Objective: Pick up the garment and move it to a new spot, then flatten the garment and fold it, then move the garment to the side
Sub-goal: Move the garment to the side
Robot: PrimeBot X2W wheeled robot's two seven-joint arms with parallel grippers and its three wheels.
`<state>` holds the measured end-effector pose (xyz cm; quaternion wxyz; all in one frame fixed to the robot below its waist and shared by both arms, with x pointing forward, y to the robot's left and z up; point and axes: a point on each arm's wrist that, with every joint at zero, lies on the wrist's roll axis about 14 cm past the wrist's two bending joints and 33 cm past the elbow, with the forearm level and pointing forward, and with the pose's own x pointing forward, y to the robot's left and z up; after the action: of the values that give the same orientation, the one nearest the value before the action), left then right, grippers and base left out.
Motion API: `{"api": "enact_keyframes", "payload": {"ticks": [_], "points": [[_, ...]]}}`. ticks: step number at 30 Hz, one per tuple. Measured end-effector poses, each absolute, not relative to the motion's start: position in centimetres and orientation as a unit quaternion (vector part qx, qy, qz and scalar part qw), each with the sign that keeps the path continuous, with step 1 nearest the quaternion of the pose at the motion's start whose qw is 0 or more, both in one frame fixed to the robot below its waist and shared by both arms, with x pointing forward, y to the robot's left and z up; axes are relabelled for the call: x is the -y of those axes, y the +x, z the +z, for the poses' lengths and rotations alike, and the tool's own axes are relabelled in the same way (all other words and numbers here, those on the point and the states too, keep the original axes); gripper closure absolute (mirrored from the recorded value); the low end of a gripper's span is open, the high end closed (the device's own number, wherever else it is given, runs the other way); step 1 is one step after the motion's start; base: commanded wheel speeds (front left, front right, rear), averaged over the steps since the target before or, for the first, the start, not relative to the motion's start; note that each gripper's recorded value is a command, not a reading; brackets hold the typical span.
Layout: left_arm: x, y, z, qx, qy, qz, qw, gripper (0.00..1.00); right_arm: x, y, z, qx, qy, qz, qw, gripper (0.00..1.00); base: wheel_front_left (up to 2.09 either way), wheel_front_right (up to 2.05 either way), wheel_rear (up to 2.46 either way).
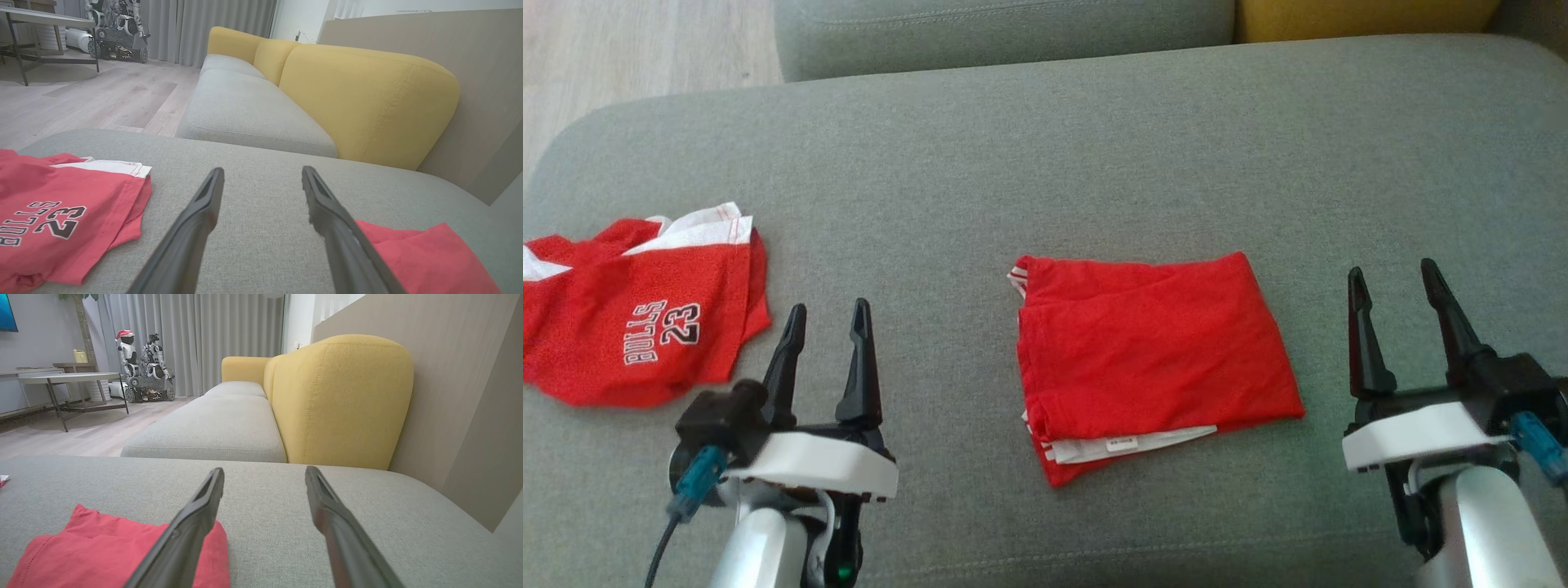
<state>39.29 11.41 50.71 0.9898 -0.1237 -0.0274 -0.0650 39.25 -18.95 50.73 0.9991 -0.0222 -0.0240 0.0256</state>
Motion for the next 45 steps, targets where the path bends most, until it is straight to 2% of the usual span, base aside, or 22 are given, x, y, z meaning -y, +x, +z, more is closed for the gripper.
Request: {"api": "enact_keyframes", "payload": {"ticks": [10, 20, 27, 35, 36, 37, 40, 45], "points": [[-11.5, 39.4, 50.3, 0.022, -0.12, -0.064, 0.99, 0.0, 18.5, 39.5, 50.0, 0.012, -0.014, 0.031, 0.999, 0.0, 0.0, 0.0, 0.0], [-11.8, 40.0, 48.3, -0.004, -0.116, -0.06, 0.991, 0.0, 16.3, 39.0, 41.8, -0.133, 0.052, 0.051, 0.988, 0.0, 0.0, 0.0, 0.0], [-12.1, 41.1, 47.8, -0.008, -0.111, -0.059, 0.992, 0.0, 15.0, 41.1, 39.5, -0.171, 0.083, 0.06, 0.98, 0.0, 0.0, 0.0, 0.0], [-12.5, 41.8, 47.1, -0.014, -0.107, -0.058, 0.993, 0.0, 13.4, 41.5, 36.1, -0.231, 0.102, 0.074, 0.965, 0.0, 0.0, 0.0, 0.0], [-12.5, 41.9, 47.1, -0.013, -0.106, -0.057, 0.993, 0.0, 13.3, 41.7, 36.1, -0.232, 0.101, 0.077, 0.965, 0.75, 0.0, 0.0, 0.0], [-12.5, 42.0, 47.1, -0.013, -0.106, -0.057, 0.993, 0.0, 13.2, 42.0, 36.2, -0.23, 0.099, 0.078, 0.965, 1.0, 0.0, 0.0, 0.0], [-12.4, 42.2, 47.1, -0.012, -0.106, -0.059, 0.993, 0.0, 13.1, 42.6, 36.6, -0.217, 0.08, 0.088, 0.969, 1.0, 0.0, 0.0, 0.0], [-11.7, 42.5, 47.2, -0.011, -0.105, -0.069, 0.992, 0.0, 14.2, 43.5, 38.4, -0.173, -0.004, 0.113, 0.979, 1.0, 0.0, 0.0, 0.0]]}}
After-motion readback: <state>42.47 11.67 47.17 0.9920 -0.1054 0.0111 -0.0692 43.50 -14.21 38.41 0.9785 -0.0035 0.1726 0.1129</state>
